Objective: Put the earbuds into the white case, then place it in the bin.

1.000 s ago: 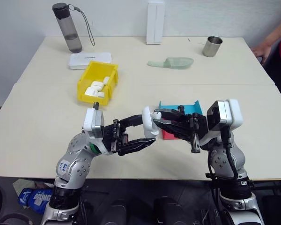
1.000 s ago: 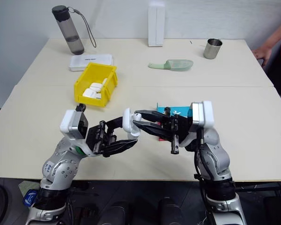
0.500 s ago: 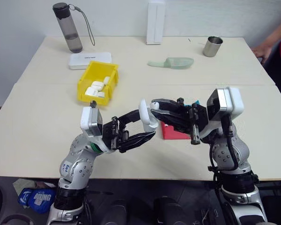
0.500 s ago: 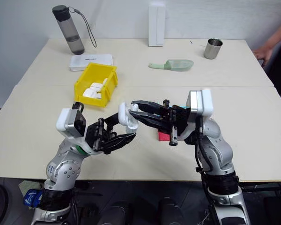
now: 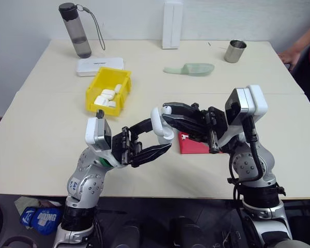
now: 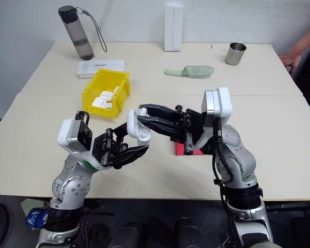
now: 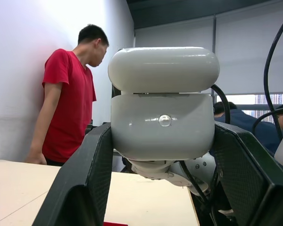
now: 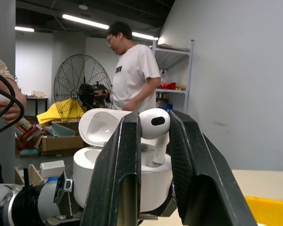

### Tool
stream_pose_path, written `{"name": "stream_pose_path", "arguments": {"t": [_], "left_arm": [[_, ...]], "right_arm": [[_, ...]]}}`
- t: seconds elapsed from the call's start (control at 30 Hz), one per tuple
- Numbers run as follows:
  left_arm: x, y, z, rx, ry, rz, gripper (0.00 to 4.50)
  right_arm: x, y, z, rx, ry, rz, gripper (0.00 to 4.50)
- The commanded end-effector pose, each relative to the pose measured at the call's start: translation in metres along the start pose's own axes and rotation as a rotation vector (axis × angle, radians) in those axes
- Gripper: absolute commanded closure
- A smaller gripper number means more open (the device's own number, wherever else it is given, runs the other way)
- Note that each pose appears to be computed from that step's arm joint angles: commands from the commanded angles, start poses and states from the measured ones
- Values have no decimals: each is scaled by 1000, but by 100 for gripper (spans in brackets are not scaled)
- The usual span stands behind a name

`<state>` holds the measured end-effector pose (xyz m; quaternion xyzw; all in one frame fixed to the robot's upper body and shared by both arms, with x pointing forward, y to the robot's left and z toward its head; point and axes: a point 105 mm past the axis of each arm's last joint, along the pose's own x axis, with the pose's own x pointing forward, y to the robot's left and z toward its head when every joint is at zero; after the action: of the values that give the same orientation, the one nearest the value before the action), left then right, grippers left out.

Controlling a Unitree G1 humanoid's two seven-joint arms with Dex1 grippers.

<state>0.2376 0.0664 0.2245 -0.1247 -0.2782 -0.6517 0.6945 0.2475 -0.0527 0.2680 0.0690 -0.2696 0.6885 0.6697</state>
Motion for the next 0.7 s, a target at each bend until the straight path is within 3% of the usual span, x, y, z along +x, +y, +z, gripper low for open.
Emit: {"name": "stream_pose_path", "arguments": {"t": [0.03,0.23,0.37,0.63,0.7], "left_arm": [[14,-8,16,75,-68,-69,176],[15,-7,15,84,-72,-67,176],[15,-7,14,92,-67,-70,176],[11,-6,13,104,-63,-54,176],[5,-5,10,103,-46,-35,176]], "right_arm": [[-3,-2,-10,38,59,-16,406],[-1,1,-11,107,107,26,406],[3,7,-9,154,154,90,277],[-5,-5,13,41,154,53,13],[-14,-8,20,21,176,27,4]]}}
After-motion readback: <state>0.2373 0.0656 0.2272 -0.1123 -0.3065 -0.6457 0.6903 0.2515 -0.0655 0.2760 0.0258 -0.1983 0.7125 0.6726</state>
